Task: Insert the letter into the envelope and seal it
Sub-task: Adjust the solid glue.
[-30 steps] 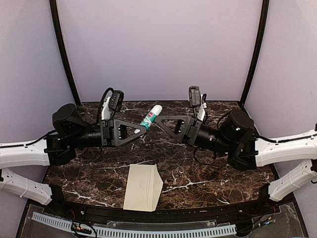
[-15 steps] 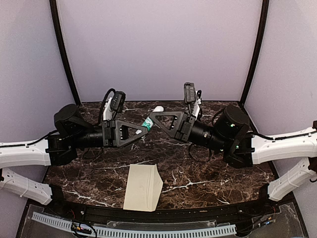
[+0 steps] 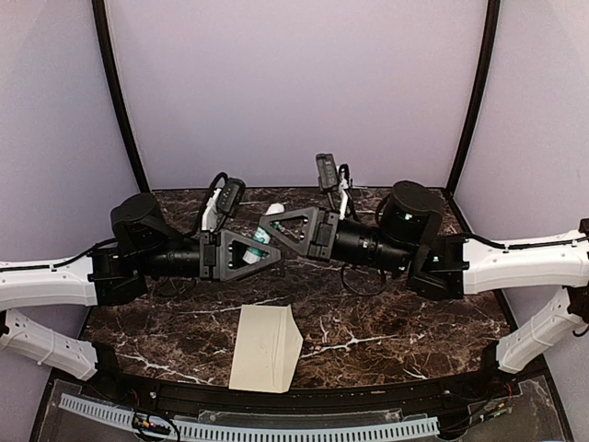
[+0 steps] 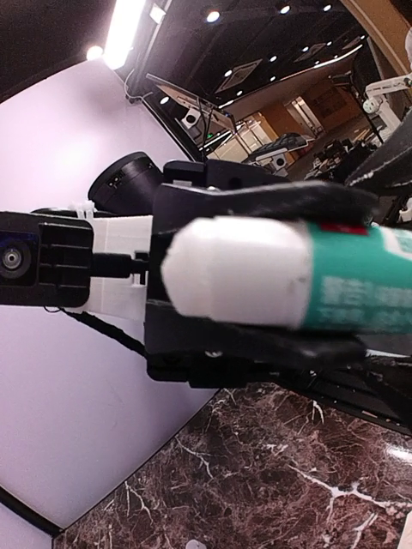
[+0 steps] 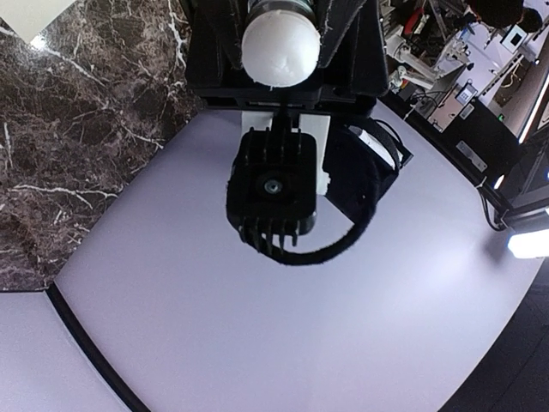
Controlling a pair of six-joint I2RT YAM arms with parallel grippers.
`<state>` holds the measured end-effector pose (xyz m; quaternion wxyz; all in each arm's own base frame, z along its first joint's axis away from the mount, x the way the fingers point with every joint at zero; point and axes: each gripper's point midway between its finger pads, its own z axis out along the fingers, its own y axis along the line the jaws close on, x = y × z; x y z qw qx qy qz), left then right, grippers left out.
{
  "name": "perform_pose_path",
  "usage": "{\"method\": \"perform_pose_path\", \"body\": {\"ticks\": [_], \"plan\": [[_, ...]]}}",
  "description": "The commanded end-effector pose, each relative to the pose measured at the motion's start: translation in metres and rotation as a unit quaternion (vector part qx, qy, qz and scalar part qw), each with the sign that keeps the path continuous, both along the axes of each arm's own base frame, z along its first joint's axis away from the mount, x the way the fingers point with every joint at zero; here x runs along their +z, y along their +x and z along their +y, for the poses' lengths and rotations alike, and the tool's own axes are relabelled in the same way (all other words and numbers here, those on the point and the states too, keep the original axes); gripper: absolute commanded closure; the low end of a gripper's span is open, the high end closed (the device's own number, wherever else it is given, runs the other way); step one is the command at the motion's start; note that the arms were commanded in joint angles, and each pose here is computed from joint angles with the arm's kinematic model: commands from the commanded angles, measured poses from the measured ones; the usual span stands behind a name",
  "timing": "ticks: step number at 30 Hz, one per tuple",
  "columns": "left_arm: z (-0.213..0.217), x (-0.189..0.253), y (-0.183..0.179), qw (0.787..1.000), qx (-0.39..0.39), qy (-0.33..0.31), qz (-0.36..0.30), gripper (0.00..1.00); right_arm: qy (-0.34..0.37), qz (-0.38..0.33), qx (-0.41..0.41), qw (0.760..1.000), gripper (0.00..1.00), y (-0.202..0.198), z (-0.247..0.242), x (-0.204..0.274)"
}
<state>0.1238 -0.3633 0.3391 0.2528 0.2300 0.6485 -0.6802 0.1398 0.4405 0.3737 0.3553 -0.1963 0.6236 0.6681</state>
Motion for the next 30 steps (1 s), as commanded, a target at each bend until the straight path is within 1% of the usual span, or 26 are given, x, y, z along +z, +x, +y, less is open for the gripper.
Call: {"method": "perform_pose_path", "body": {"ticks": [1,4,6,8,9,11,12,15,19,21,22,23,24,26,30], "plan": [[-0.004,0.01,-0.008,0.999,-0.029,0.006,-0.017,0.37,-0.022,-0.008,0.045,0.999,0.91,-0.014,0.011,-0.002],[-0.006,0.01,-0.009,0.999,-0.035,0.01,-0.019,0.37,-0.035,-0.007,0.059,0.998,0.92,-0.017,0.016,-0.005],[-0.007,0.012,-0.009,0.999,-0.037,0.01,-0.02,0.4,-0.04,-0.005,0.063,0.997,0.92,-0.018,0.017,-0.008],[-0.006,0.011,-0.01,0.999,-0.037,0.012,-0.019,0.44,-0.04,-0.004,0.061,0.997,0.92,-0.018,0.015,-0.008],[-0.006,0.01,-0.01,0.999,-0.037,0.013,-0.018,0.48,-0.04,-0.004,0.061,0.997,0.92,-0.018,0.015,-0.007],[-0.005,0.008,-0.011,0.999,-0.038,0.017,-0.015,0.5,-0.042,-0.004,0.063,0.997,0.92,-0.02,0.013,-0.007],[-0.005,0.007,-0.011,0.999,-0.037,0.019,-0.015,0.49,-0.043,-0.005,0.064,0.997,0.92,-0.02,0.013,-0.007],[-0.001,0.005,-0.012,0.999,-0.034,0.025,-0.014,0.39,-0.052,-0.007,0.063,0.997,0.93,-0.021,0.01,-0.008],[0.003,0.004,-0.013,0.999,-0.03,0.028,-0.015,0.34,-0.061,-0.011,0.058,0.996,0.93,-0.022,0.004,-0.006],[0.003,0.003,-0.014,0.999,-0.031,0.029,-0.013,0.41,-0.06,-0.012,0.059,0.996,0.93,-0.023,0.002,-0.005],[0.003,0.002,-0.014,0.999,-0.033,0.03,-0.012,0.49,-0.06,-0.013,0.062,0.996,0.93,-0.024,0.002,-0.004],[0.003,0.002,-0.015,0.999,-0.036,0.03,-0.012,0.52,-0.06,-0.01,0.062,0.996,0.93,-0.023,0.002,-0.005],[0.002,0.001,-0.016,0.999,-0.04,0.032,-0.011,0.57,-0.06,-0.008,0.063,0.996,0.93,-0.023,0.003,-0.005],[0.002,-0.001,-0.018,0.998,-0.047,0.034,-0.009,0.63,-0.059,-0.006,0.067,0.996,0.93,-0.024,0.003,-0.006],[0.0,-0.003,-0.019,0.998,-0.055,0.036,-0.006,0.65,-0.061,-0.002,0.075,0.995,0.94,-0.025,0.006,-0.008]]}}
